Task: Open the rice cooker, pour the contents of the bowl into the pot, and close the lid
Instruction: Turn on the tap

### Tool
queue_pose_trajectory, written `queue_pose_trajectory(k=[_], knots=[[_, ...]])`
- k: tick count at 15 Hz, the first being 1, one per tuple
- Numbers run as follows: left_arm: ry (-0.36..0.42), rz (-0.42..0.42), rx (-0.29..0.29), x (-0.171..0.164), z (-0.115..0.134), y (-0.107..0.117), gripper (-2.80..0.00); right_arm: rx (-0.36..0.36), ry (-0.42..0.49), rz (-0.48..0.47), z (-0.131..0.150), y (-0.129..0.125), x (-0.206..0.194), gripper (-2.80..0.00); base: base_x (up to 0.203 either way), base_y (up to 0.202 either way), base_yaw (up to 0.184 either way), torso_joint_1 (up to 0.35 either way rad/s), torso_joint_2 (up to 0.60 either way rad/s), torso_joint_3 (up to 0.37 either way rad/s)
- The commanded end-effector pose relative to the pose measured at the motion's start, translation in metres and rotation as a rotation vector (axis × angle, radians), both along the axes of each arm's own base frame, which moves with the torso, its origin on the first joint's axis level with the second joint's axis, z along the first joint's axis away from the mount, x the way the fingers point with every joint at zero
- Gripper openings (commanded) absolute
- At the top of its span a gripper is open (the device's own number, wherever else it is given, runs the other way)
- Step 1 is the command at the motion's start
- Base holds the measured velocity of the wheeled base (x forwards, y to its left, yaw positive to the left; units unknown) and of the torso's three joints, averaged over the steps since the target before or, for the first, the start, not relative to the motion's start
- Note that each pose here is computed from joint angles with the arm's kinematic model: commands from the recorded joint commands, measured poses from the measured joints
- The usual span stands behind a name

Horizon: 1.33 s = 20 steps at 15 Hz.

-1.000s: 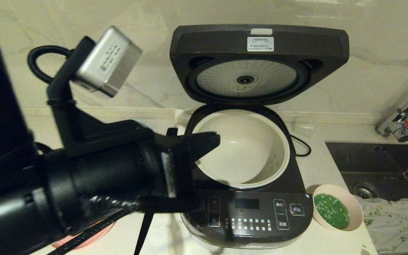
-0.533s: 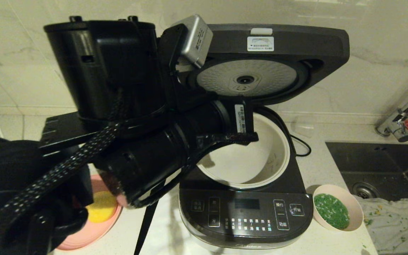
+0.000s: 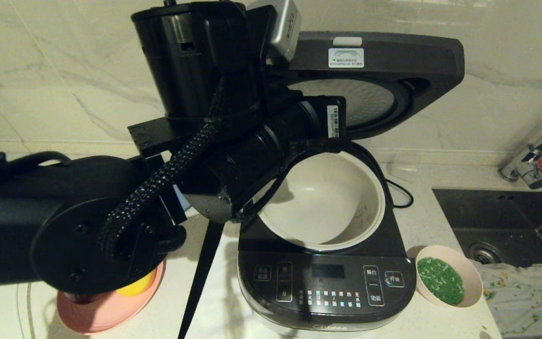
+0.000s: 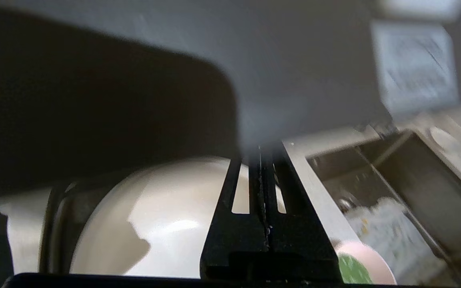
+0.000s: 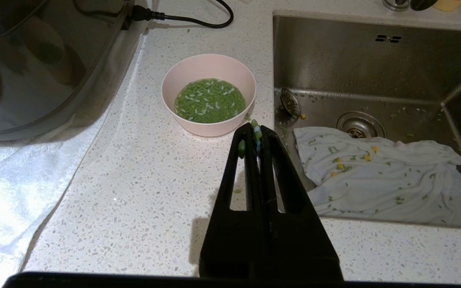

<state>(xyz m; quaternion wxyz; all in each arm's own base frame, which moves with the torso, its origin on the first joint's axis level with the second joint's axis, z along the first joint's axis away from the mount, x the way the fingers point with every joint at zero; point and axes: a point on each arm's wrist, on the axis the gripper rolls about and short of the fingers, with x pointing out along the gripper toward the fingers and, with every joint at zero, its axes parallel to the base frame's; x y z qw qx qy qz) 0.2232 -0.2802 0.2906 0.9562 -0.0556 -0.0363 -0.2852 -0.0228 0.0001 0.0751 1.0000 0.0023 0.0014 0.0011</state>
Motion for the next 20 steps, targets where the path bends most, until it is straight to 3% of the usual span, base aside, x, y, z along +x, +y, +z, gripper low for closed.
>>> queue_pose_trajectory(k=[1, 13, 17, 20], knots=[[-0.018, 0.018, -0.011, 0.01, 0.004, -0.004, -2.8, 0.0, 0.0, 0.001, 0.0, 0.0, 0.0, -2.8, 0.0, 0.0, 0.0, 0.0, 0.0, 0.0], [-0.096, 0.078, -0.016, 0.058, 0.01, -0.017, -2.8, 0.0, 0.0, 0.001, 0.0, 0.0, 0.0, -2.8, 0.0, 0.0, 0.0, 0.0, 0.0, 0.0], [-0.107, 0.077, -0.04, 0.053, 0.019, -0.011, -2.8, 0.0, 0.0, 0.001, 0.0, 0.0, 0.0, -2.8, 0.0, 0.0, 0.0, 0.0, 0.0, 0.0], [-0.107, 0.081, -0.05, 0.03, 0.033, 0.013, -2.8, 0.0, 0.0, 0.001, 0.0, 0.0, 0.0, -2.8, 0.0, 0.0, 0.0, 0.0, 0.0, 0.0]])
